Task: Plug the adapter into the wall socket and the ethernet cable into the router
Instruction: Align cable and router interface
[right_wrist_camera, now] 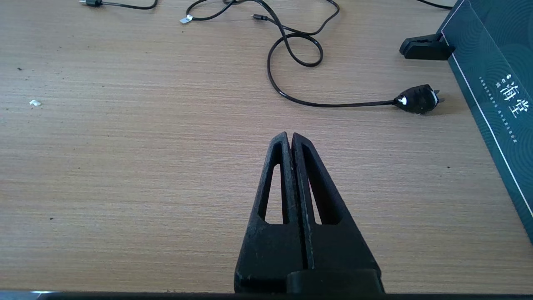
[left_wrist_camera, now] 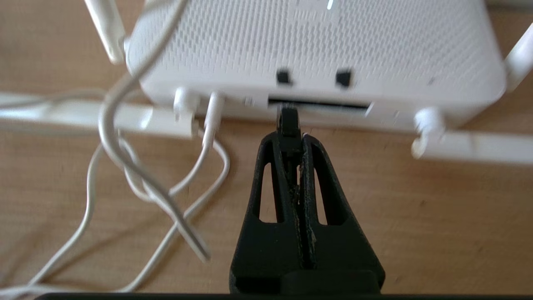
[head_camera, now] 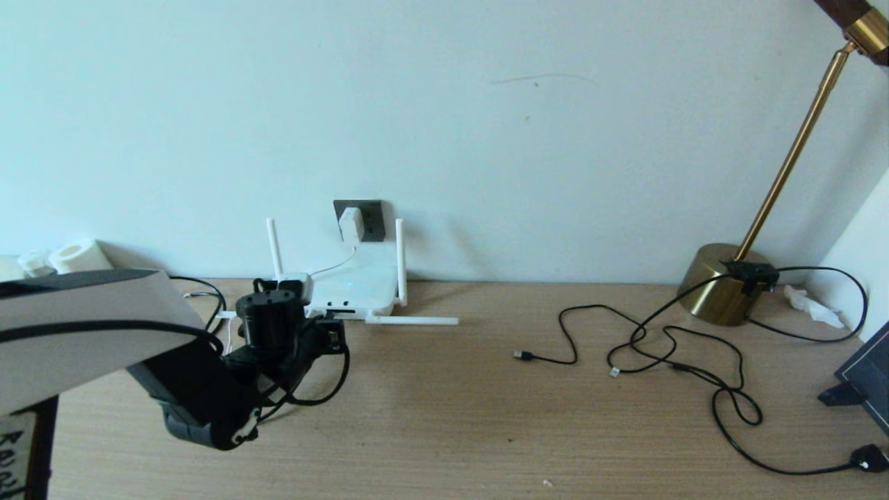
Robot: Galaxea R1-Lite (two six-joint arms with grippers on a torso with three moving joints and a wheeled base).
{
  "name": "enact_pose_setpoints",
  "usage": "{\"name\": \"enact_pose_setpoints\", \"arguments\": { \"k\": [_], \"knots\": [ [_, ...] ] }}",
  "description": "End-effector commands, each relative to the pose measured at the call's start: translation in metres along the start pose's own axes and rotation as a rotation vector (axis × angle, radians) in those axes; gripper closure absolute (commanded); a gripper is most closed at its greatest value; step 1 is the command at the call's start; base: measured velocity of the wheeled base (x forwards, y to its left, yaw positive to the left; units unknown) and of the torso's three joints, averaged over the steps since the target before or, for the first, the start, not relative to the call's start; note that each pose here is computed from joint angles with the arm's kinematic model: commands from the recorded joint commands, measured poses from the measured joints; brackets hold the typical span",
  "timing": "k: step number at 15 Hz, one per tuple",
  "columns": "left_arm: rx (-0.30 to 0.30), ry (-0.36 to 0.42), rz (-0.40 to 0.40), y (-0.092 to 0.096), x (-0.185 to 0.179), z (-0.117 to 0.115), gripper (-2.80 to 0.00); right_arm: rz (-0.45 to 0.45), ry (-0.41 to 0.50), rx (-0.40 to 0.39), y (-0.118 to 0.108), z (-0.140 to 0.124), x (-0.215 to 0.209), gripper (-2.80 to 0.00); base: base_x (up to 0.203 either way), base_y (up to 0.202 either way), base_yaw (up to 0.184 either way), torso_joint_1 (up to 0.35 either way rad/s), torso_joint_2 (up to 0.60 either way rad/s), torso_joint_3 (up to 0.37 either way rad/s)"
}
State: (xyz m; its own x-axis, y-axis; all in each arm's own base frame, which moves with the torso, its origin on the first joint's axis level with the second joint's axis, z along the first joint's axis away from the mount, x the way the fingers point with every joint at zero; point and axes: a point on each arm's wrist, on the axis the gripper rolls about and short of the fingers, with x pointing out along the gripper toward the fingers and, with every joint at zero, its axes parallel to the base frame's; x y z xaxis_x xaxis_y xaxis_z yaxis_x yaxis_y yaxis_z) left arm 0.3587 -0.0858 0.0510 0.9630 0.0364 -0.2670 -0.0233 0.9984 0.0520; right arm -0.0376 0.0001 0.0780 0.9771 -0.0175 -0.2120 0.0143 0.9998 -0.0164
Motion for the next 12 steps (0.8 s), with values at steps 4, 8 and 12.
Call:
{"name": "enact_pose_setpoints", "arguments": {
  "k": [4, 8, 12],
  "knots": [
    [0.012, 0.041, 0.002, 0.002, -0.005, -0.010, 0.00, 0.000, 0.003, 0.001, 0.000, 0.000, 0.000, 0.00, 0.000, 0.000, 0.000, 0.000, 0.00, 0.000],
    [0.020, 0.065, 0.001, 0.003, -0.009, -0.016, 0.00, 0.000, 0.003, 0.001, 0.000, 0.000, 0.000, 0.00, 0.000, 0.000, 0.000, 0.000, 0.00, 0.000],
    [0.026, 0.087, 0.001, 0.003, -0.012, -0.021, 0.00, 0.001, 0.003, 0.001, 0.000, 0.000, 0.000, 0.00, 0.000, 0.000, 0.000, 0.000, 0.00, 0.000]
  ]
}}
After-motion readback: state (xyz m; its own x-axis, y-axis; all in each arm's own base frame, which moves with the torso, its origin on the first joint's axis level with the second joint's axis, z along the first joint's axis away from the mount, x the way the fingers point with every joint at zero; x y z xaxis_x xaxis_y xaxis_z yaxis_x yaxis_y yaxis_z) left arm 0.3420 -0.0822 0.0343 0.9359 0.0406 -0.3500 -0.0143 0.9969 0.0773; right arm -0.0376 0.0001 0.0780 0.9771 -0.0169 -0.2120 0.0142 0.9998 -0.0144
